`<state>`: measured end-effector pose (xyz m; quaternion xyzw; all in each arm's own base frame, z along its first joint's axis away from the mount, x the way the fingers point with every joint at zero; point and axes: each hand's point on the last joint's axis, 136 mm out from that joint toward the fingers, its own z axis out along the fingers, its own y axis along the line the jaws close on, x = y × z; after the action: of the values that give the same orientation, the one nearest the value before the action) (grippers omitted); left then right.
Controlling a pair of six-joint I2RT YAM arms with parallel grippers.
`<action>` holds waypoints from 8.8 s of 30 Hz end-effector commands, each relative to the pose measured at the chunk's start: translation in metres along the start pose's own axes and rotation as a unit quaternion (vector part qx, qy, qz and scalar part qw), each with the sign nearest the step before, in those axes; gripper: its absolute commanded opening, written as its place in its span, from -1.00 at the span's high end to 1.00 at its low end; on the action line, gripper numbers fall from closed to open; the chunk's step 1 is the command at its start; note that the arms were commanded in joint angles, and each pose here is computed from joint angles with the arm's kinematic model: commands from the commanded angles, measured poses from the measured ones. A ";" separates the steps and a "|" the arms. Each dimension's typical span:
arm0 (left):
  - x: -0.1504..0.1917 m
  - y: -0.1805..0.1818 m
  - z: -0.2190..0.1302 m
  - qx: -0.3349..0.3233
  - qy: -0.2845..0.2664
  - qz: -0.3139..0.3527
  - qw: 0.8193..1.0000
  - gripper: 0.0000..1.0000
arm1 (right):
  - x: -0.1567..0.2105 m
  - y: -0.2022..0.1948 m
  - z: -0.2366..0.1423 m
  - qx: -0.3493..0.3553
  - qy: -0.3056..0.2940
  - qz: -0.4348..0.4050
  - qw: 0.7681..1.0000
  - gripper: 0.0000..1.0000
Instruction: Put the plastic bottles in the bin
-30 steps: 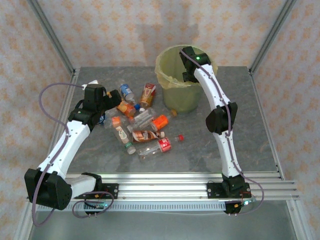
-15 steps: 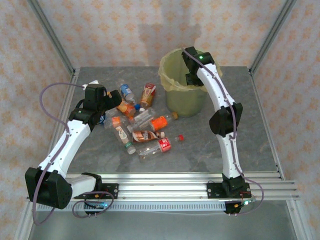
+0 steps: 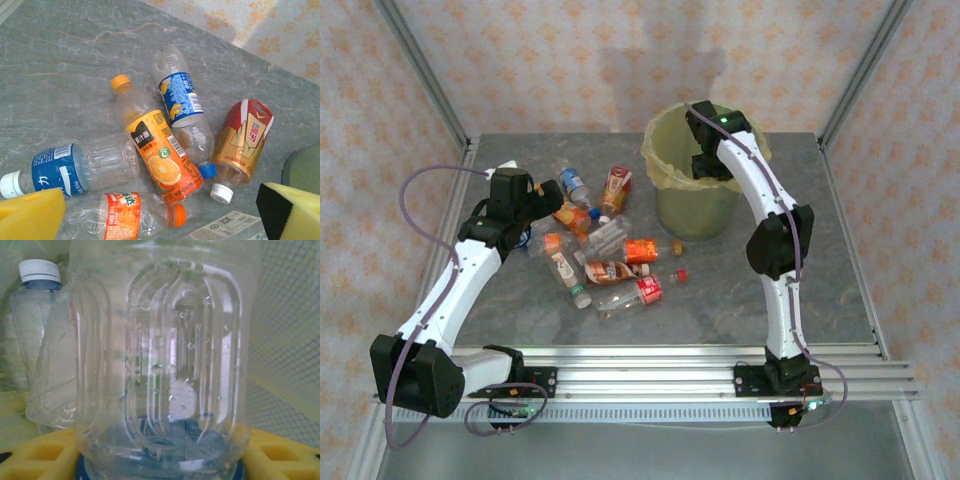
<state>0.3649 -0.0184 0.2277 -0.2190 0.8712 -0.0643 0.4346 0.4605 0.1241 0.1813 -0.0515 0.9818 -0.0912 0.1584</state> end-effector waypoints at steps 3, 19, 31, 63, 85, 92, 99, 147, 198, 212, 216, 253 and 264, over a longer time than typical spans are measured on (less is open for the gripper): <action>-0.013 -0.002 -0.010 -0.004 -0.021 0.007 1.000 -1.00 | -0.015 0.003 -0.006 -0.014 -0.020 0.015 1.000 -0.40; -0.014 0.003 -0.016 -0.014 -0.023 0.007 1.000 -1.00 | -0.054 -0.013 -0.075 -0.024 -0.129 0.043 0.990 -0.71; -0.006 0.023 -0.028 -0.053 -0.013 0.006 0.998 -1.00 | -0.054 -0.029 -0.149 -0.060 -0.213 0.081 0.972 -0.67; 0.156 0.049 -0.001 -0.080 0.209 -0.161 0.961 -0.98 | 0.052 -0.072 -0.208 -0.103 -0.331 0.188 0.919 -0.98; 0.186 0.046 0.029 -0.103 0.241 -0.109 0.959 -0.56 | 0.055 -0.062 -0.189 -0.115 -0.311 0.187 0.925 -0.98; 0.201 0.061 0.029 -0.132 0.253 -0.101 0.953 -0.55 | 0.055 -0.061 -0.190 -0.120 -0.311 0.190 0.924 -0.98; 0.212 0.072 0.031 -0.149 0.264 -0.082 0.949 -0.54 | 0.056 -0.060 -0.189 -0.121 -0.308 0.187 0.925 -0.98; -0.069 -0.213 -0.086 0.343 0.032 -0.107 0.932 0.24 | 0.065 0.100 -0.225 -0.439 -0.317 0.045 0.840 -0.98; -0.061 -0.324 -0.138 0.479 0.086 -0.024 0.873 0.20 | 0.042 0.116 -0.272 -0.424 -0.364 -0.001 0.829 0.18; -0.103 -0.242 -0.145 0.351 -0.042 -0.005 0.935 -1.00 | 0.012 0.039 -0.243 -0.271 -0.367 0.083 0.886 0.71; -0.090 -0.210 -0.142 0.299 -0.058 0.035 0.952 -1.00 | 0.000 0.032 -0.228 -0.254 -0.339 0.087 0.902 0.70; 0.189 -0.138 -0.114 0.226 0.176 0.490 0.823 -0.78 | -0.020 0.069 -0.085 -0.233 -0.086 0.023 0.968 0.19; 0.238 -0.125 -0.097 0.172 0.214 0.586 0.762 -0.77 | -0.024 0.057 -0.088 -0.210 -0.094 0.028 0.973 -0.55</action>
<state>0.2080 -0.2536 0.1594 0.4087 0.8814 -0.0321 0.2345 0.4505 0.2075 0.2429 -0.0694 0.9629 0.1394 0.2204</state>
